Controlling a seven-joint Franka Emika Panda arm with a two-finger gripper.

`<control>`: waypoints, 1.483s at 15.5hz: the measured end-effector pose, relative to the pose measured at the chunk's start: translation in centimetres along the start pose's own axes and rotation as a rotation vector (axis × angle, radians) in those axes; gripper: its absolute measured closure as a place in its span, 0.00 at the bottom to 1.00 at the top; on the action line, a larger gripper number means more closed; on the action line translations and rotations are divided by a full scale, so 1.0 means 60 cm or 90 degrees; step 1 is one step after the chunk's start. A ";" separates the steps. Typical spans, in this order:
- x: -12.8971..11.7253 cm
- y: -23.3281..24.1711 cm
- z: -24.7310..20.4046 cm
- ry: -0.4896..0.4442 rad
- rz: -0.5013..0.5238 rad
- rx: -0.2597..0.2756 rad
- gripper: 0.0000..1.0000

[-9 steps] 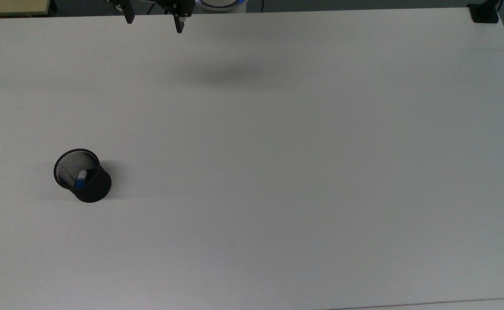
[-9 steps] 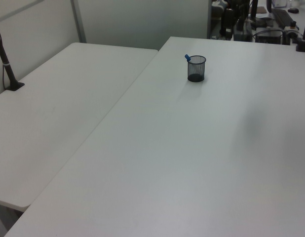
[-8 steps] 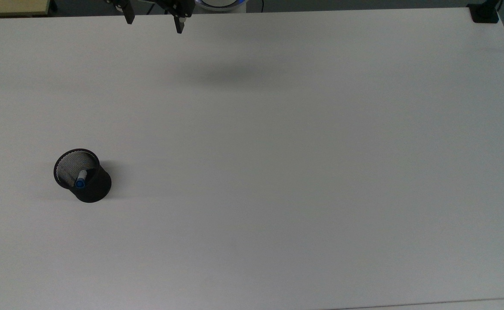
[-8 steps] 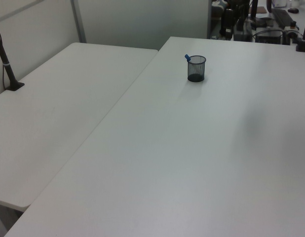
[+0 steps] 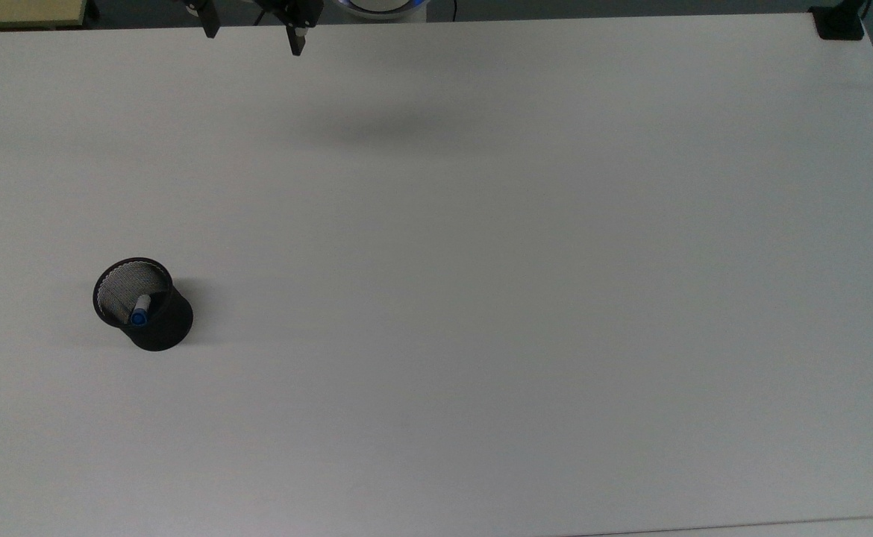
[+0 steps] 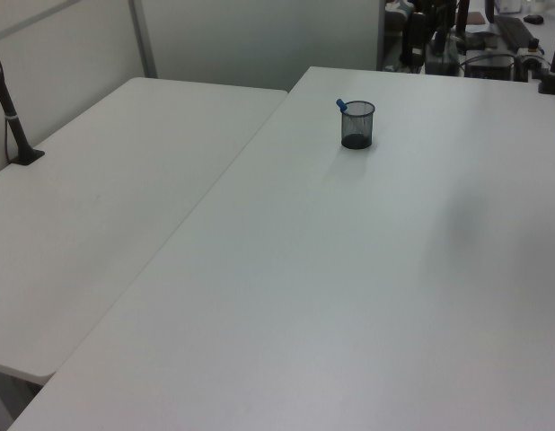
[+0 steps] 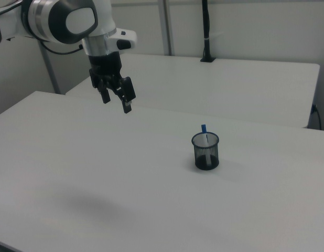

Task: Remove the marker
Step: 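Move the open gripper toward the black mesh pen cup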

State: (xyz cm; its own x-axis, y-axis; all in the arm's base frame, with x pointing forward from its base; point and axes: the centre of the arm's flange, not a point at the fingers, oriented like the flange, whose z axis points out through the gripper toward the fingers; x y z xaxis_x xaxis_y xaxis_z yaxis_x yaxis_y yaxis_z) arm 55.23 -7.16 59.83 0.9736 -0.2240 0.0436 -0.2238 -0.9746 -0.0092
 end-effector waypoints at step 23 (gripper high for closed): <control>0.061 0.094 0.019 0.065 0.084 0.046 0.00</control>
State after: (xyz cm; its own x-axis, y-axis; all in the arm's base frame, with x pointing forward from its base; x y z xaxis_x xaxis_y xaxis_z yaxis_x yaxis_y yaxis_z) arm 57.60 -13.51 58.79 0.9256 -0.3524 0.1384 -0.3422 -0.9351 -0.0925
